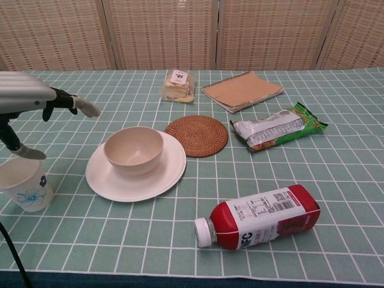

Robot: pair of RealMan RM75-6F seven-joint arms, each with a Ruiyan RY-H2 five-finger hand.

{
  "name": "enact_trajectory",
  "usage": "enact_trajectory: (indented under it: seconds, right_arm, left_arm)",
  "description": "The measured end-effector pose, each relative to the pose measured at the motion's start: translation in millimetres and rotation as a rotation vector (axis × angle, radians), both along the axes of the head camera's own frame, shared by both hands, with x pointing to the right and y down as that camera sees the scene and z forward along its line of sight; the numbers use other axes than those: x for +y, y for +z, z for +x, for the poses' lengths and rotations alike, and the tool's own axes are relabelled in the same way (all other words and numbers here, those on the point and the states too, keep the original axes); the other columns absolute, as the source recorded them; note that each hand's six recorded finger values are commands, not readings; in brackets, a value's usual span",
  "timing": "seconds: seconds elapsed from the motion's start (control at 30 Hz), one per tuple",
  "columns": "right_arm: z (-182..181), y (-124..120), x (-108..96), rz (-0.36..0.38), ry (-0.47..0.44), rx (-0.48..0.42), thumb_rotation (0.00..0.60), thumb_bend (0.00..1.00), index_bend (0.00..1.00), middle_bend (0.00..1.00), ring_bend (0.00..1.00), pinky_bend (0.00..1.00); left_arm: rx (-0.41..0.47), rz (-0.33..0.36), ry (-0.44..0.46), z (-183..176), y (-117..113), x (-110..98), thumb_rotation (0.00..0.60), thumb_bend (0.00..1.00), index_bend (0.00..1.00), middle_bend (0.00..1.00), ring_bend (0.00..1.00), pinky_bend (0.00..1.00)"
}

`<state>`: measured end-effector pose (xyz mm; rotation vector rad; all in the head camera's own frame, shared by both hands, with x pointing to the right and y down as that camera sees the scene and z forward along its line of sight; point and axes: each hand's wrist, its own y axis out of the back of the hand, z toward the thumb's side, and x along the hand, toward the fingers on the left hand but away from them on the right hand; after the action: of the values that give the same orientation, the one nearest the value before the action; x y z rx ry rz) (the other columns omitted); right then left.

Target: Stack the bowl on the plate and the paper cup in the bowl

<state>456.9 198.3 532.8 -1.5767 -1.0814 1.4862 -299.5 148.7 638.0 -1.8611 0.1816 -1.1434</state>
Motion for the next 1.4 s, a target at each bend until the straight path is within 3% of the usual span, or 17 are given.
enact_trajectory:
  seconds: [0.47, 0.63, 0.8, 1.07, 1.4]
  right_arm:
    - [-1.7, -2.5, 0.1, 0.008, -0.004, -0.006, 0.600, 0.28, 0.23, 0.27, 0.20, 0.29]
    - [-1.8, -2.4, 0.7, 0.007, -0.004, -0.007, 0.600, 0.28, 0.23, 0.27, 0.20, 0.29]
    - [-2.1, -2.0, 0.6, 0.004, -0.005, -0.007, 0.600, 0.28, 0.23, 0.27, 0.20, 0.29]
    - [-1.5, -1.5, 0.9, 0.000, -0.002, -0.004, 0.600, 0.28, 0.23, 0.27, 0.20, 0.30]
    - [-4.1, 1.6, -0.4, -0.006, -0.008, -0.008, 0.600, 0.28, 0.23, 0.27, 0.20, 0.30]
  left_arm:
    - [-0.030, -0.063, 0.015, -17.1, -18.3, 30.0, 0.560, 0.19, 0.09, 0.08, 0.11, 0.32]
    - [-0.048, -0.092, 0.020, -21.0, -14.3, 39.6, 0.598, 0.19, 0.08, 0.04, 0.07, 0.30]
    - [-0.072, -0.111, 0.013, -25.7, -4.2, 42.8, 0.600, 0.19, 0.07, 0.00, 0.04, 0.30]
    - [-0.129, -0.143, 0.021, -32.9, 4.1, 45.1, 0.600, 0.19, 0.07, 0.00, 0.04, 0.30]
    - [-0.133, -0.180, -0.001, -35.5, 8.2, 49.4, 0.600, 0.19, 0.10, 0.00, 0.04, 0.30]
